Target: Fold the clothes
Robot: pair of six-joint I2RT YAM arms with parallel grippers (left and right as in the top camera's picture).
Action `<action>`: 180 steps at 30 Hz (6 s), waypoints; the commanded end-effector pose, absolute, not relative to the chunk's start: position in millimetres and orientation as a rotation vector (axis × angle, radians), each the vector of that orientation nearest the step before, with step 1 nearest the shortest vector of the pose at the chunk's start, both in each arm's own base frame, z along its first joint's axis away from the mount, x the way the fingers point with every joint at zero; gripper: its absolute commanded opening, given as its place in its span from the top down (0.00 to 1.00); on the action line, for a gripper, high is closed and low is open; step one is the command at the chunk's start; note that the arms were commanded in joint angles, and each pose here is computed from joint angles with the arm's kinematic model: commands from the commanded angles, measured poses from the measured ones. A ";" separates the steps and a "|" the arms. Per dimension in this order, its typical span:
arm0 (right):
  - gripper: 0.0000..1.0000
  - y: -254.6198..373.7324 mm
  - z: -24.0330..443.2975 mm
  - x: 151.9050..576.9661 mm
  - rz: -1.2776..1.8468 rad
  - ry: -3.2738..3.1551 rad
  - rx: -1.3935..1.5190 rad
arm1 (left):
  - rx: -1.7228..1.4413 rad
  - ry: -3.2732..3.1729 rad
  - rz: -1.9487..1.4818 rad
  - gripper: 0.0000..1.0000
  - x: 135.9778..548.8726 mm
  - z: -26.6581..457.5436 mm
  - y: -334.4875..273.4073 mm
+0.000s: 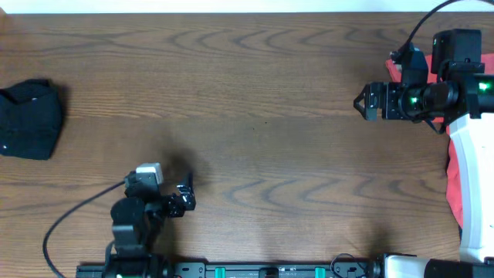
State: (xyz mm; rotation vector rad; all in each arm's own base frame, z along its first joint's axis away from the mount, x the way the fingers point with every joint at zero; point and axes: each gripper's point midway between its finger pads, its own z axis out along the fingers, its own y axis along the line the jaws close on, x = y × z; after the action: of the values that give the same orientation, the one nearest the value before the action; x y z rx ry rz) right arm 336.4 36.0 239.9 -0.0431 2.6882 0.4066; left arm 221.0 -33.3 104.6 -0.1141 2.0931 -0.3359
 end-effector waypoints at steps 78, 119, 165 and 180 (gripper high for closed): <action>0.01 -96.9 73.0 452.6 0.111 2.880 0.211 | -0.176 2.751 -0.578 0.02 284.2 151.6 -63.5; 0.23 -139.3 2.6 454.0 -0.038 2.960 0.257 | -0.186 2.739 -0.585 0.02 286.9 152.9 -64.1; 0.99 -65.1 31.8 481.3 0.027 2.911 0.123 | -0.187 2.742 -0.584 0.94 286.2 152.7 -63.9; 0.99 22.6 212.7 499.2 0.050 2.609 -0.162 | -0.198 2.702 -0.460 0.94 286.7 162.1 -49.5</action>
State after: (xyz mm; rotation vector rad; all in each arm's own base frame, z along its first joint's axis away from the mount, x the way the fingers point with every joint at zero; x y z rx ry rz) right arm 497.6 -8.9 177.8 -0.0687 2.6879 -0.0171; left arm 283.6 -57.6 147.9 -0.2101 2.7512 -0.5265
